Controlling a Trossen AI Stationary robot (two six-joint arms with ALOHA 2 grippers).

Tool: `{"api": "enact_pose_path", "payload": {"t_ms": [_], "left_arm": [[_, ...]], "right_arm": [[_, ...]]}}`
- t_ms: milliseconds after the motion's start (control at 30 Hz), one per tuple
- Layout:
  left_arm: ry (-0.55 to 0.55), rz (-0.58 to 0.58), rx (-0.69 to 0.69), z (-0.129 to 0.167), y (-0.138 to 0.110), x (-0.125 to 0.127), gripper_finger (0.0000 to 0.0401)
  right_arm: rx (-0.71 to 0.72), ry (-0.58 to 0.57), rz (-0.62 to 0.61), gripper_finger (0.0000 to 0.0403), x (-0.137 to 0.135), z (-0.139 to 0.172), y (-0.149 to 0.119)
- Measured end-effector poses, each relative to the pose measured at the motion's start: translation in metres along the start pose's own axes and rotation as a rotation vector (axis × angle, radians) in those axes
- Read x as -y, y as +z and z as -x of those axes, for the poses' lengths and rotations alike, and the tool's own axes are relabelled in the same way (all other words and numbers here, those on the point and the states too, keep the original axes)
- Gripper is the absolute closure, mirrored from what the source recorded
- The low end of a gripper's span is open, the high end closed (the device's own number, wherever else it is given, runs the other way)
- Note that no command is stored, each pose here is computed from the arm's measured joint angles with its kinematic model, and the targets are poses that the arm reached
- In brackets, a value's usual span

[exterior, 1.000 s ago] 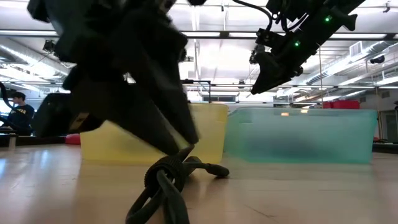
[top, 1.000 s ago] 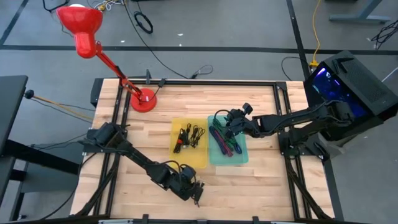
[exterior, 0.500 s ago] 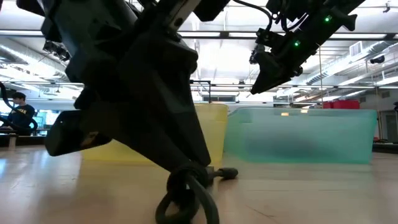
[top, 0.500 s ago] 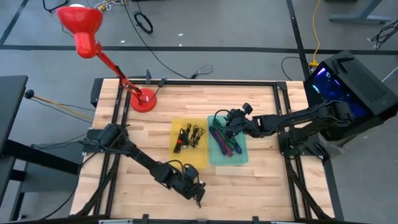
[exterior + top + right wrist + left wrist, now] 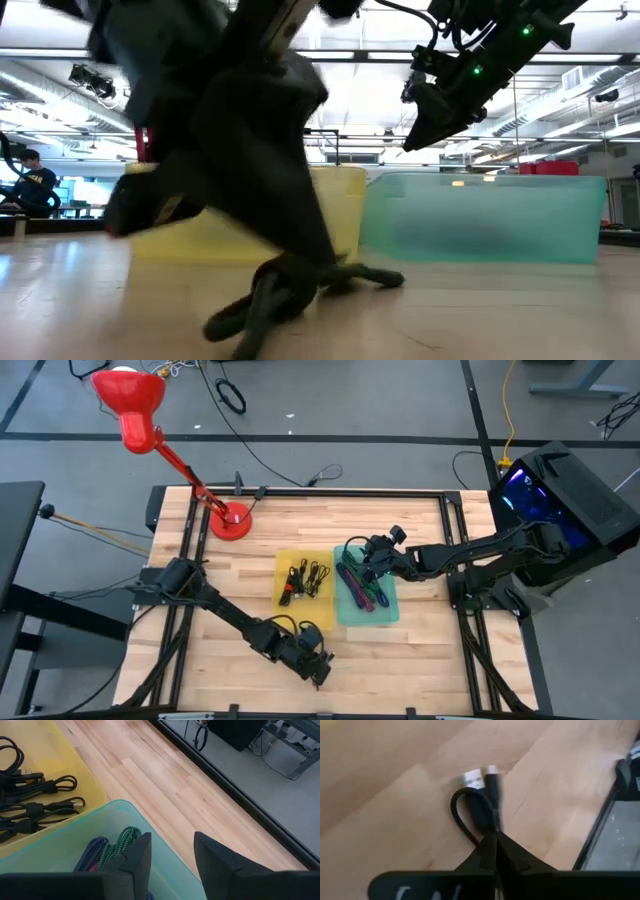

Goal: Pick & Place USB Port
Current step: Put the black charger cable into the yellow bin

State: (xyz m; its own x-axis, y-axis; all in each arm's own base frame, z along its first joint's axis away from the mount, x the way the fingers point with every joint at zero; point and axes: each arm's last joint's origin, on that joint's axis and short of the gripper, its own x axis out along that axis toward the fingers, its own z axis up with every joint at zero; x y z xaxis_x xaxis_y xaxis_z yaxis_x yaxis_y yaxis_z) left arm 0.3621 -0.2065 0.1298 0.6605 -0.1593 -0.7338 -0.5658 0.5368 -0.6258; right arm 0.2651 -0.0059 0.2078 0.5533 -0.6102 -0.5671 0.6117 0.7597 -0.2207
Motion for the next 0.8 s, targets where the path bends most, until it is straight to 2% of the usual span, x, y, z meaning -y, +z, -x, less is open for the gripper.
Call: {"api": "enact_pose_path", "payload": {"t_ms": [133, 467, 600, 800], "left_arm": [[-0.022, -0.071, 0.032, 0.016, 0.01, 0.029, 0.04], [0.138, -0.28, 0.094, 0.067, 0.021, 0.089, 0.04], [0.305, -0.366, 0.153, 0.097, 0.024, 0.098, 0.04], [0.59, -0.435, 0.202, 0.13, 0.043, 0.088, 0.0401]], "right_arm": [[0.0, 0.001, 0.0, 0.0252, 0.0, 0.0, 0.0], [-0.011, -0.005, 0.01, 0.0252, 0.0, 0.0, -0.001], [-0.011, -0.005, 0.01, 0.0252, 0.0, 0.0, -0.001], [-0.011, -0.003, 0.009, 0.0252, 0.0, 0.0, -0.001]]}}
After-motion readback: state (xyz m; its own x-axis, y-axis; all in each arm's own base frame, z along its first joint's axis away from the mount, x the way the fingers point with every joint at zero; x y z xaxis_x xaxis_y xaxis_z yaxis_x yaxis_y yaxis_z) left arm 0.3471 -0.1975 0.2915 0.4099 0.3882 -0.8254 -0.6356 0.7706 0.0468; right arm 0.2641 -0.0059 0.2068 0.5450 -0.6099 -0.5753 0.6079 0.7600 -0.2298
